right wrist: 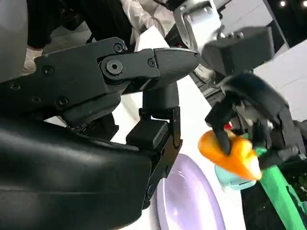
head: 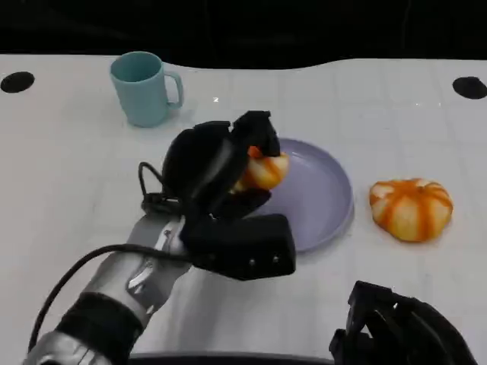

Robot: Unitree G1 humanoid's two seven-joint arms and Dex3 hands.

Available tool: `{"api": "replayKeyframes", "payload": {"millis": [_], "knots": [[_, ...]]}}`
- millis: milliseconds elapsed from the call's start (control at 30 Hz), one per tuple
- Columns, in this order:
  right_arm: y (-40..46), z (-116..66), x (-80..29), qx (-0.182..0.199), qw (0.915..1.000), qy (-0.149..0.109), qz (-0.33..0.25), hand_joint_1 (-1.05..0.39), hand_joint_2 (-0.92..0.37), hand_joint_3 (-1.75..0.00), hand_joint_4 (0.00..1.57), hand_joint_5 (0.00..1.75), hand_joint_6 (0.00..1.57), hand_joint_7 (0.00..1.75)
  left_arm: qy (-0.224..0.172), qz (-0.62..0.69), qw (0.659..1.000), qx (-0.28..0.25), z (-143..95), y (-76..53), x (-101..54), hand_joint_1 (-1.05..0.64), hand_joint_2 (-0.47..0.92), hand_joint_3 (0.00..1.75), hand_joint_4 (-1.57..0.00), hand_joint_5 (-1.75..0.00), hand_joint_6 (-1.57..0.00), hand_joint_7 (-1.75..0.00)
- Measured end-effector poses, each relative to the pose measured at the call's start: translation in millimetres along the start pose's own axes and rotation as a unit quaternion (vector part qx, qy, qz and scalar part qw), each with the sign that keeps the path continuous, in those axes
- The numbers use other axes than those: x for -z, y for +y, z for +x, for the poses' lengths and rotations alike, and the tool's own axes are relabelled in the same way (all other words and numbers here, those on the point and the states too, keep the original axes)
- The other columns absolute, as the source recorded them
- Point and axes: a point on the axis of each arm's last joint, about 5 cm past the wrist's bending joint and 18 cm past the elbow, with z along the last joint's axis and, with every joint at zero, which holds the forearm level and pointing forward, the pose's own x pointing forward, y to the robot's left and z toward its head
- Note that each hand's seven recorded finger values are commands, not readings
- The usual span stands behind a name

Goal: Grasp the bread from the table and place it into the plate.

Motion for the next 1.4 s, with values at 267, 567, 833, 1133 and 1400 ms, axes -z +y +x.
{"api": "replayKeyframes", "payload": {"millis": [267, 567, 833, 1133, 1400], "knots": [[2.4, 1.9, 1.5, -0.004, 1.0, 0.003, -0.002, -0.71, -0.92, -0.25, 0.85, 1.62, 0.78, 1.36, 0.0, 0.003, 0.999, 0.05, 13, -14.2, -4.5, -0.17, 0.52, 1.02, -0.92, -1.75, -0.69, -1.75], [4.7, 3.6, 2.3, -0.002, 1.0, 0.004, -0.005, -0.72, -0.92, -0.24, 0.85, 1.62, 0.78, 1.4, 0.008, 0.028, 0.991, 0.131, 23, -11.6, -4.7, -0.41, 0.91, 0.12, -0.59, -0.89, -0.63, -0.15], [5.3, 4.1, 1.7, 0.0, 1.0, 0.003, -0.006, -0.73, -0.92, -0.23, 0.87, 1.6, 0.79, 1.4, 0.017, 0.071, 0.973, 0.22, 32, 6.0, -4.6, -0.79, 0.92, 0.22, -0.32, -0.24, -0.22, 0.0], [4.5, 4.4, 2.3, 0.0, 1.0, 0.003, -0.004, -0.73, -0.92, -0.23, 0.87, 1.6, 0.77, 1.42, 0.014, 0.085, 0.97, 0.227, 32, 13.9, -4.9, -0.87, 0.92, 0.3, -0.34, -0.19, -0.18, 0.0], [6.0, 4.5, -0.6, 0.0, 1.0, -0.001, -0.007, -0.72, -0.92, -0.24, 0.87, 1.6, 0.78, 1.41, 0.003, 0.038, 0.979, 0.203, 13, 17.7, -1.9, -0.73, 0.92, 0.27, -0.53, -0.28, -0.35, -0.07]]}}
